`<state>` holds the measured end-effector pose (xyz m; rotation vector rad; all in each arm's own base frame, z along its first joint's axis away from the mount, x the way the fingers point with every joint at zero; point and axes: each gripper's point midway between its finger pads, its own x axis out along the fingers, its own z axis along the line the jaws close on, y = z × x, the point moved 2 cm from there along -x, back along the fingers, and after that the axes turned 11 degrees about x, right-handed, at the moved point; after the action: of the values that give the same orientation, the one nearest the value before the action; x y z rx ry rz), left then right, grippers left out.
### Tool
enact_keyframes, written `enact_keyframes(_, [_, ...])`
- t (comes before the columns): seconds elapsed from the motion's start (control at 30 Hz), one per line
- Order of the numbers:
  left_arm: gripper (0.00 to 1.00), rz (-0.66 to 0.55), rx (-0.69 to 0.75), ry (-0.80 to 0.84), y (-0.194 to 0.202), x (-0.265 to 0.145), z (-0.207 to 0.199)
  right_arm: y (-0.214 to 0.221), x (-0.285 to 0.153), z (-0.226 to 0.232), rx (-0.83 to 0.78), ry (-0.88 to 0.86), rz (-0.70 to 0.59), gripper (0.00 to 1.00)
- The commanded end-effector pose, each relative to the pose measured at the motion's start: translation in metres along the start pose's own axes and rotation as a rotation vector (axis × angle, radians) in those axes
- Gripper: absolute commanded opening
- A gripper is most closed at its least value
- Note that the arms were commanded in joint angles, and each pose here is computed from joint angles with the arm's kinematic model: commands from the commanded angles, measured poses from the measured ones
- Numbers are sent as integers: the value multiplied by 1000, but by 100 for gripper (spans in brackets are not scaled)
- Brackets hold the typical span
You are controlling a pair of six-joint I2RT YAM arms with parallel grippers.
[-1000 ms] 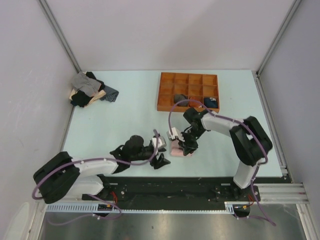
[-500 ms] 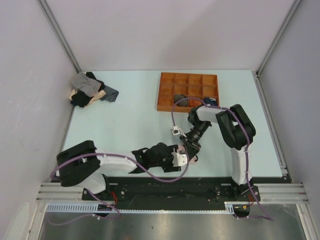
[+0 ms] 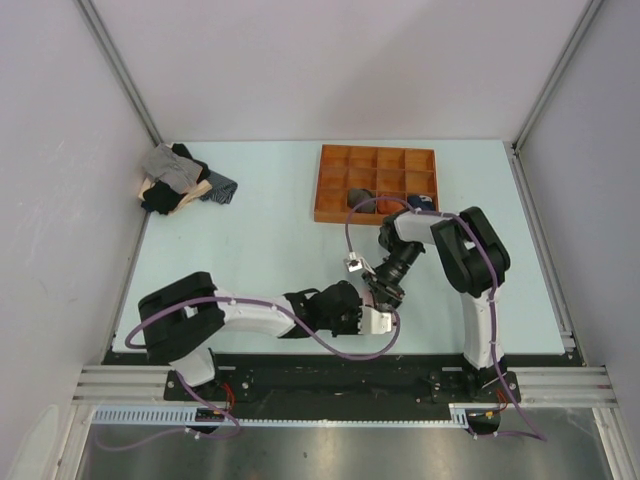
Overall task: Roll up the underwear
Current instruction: Roll the underwear to the center of the board.
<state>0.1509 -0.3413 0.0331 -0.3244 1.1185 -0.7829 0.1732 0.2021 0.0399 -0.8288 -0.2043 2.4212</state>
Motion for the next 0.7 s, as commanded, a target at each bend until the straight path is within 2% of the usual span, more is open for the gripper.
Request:
enact_keyframes(0.0, [15,2,-10,121,-9,9,-8,-5,-18,5,-19,45,-47,31])
enact_keyframes(0.1, [10,35,-70,215,0,12,-17,-16,-47,12,-64,146,-131,40])
enact_keyframes(0.17, [9,44,-122,261,6,12,-19,-21,-81,9,-69,272,-230,47])
enact_keyframes(0.33, [9,50,-275,370,15,9,-18,-13,-153,12,-106,489,-446,53])
enact_keyframes(0.37, [9,32,-321,401,13,12,-13,-12,-163,21,-161,531,-470,53])
enact_keyframes(0.43, [8,62,-384,457,17,10,-14,-4,-169,29,-222,562,-501,55])
enact_keyframes(0.47, [7,50,-422,495,15,16,-8,-4,-172,36,-333,606,-486,56])
enact_keyframes(0.53, [6,108,-499,571,19,15,-13,2,-162,41,-417,626,-480,60])
enact_keyframes(0.57, [6,85,-517,579,9,19,3,2,-159,45,-483,636,-476,62])
enact_keyframes(0.6, [7,163,-601,680,22,21,-15,5,-147,53,-592,642,-467,69])
enact_keyframes(0.67, [8,190,-676,718,19,29,-4,3,-130,62,-716,636,-429,72])
